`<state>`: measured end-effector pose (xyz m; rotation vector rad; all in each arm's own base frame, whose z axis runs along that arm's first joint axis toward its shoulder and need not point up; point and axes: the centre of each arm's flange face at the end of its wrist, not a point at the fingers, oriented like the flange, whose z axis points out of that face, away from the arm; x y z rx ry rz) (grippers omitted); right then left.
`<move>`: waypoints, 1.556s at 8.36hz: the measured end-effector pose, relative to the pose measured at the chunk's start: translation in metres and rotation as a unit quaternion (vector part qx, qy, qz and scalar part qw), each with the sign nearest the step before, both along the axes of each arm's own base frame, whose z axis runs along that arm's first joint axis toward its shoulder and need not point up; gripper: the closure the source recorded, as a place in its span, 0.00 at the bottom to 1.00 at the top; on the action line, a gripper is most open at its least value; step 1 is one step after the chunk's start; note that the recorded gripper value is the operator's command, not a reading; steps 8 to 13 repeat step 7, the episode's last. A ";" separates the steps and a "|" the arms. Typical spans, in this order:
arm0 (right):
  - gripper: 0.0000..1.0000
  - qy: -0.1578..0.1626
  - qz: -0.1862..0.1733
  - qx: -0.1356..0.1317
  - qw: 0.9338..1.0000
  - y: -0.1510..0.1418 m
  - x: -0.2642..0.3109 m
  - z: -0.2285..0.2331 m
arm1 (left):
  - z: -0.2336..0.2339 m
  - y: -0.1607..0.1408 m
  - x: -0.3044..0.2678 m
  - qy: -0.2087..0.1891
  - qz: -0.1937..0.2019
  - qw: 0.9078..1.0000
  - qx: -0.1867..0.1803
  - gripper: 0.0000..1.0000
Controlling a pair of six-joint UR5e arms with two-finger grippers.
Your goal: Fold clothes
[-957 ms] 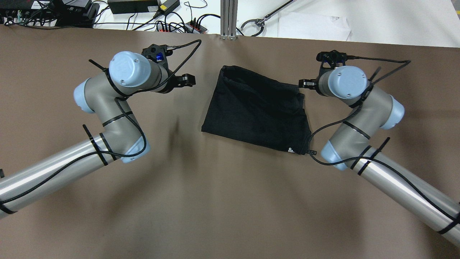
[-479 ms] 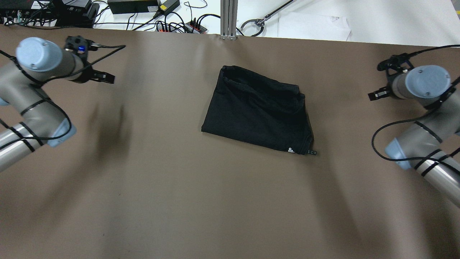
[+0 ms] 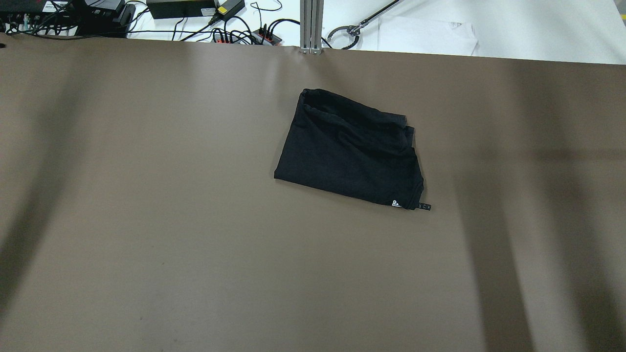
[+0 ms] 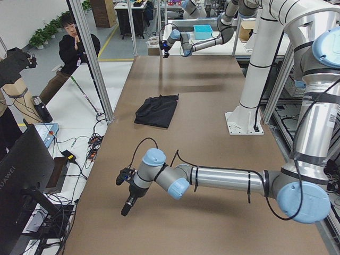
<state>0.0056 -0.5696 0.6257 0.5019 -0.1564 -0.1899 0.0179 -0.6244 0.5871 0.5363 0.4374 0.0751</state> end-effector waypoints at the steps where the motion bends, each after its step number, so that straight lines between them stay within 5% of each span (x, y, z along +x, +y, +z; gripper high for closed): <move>1: 0.05 0.019 0.007 -0.010 1.000 0.027 0.045 0.019 | 0.023 0.019 -0.060 -0.030 -0.003 1.000 0.003 0.00; 3: 0.05 0.060 0.012 -0.029 0.998 0.098 0.098 0.067 | 0.077 0.077 -0.129 -0.082 0.003 0.997 0.001 0.00; 5: 0.05 0.082 0.019 -0.026 0.996 0.133 0.112 0.086 | 0.112 0.121 -0.152 -0.125 -0.003 0.992 0.011 0.00; 13: 0.05 0.084 0.024 -0.020 0.996 0.139 0.114 0.086 | 0.107 0.131 -0.163 -0.136 -0.025 0.990 0.021 0.00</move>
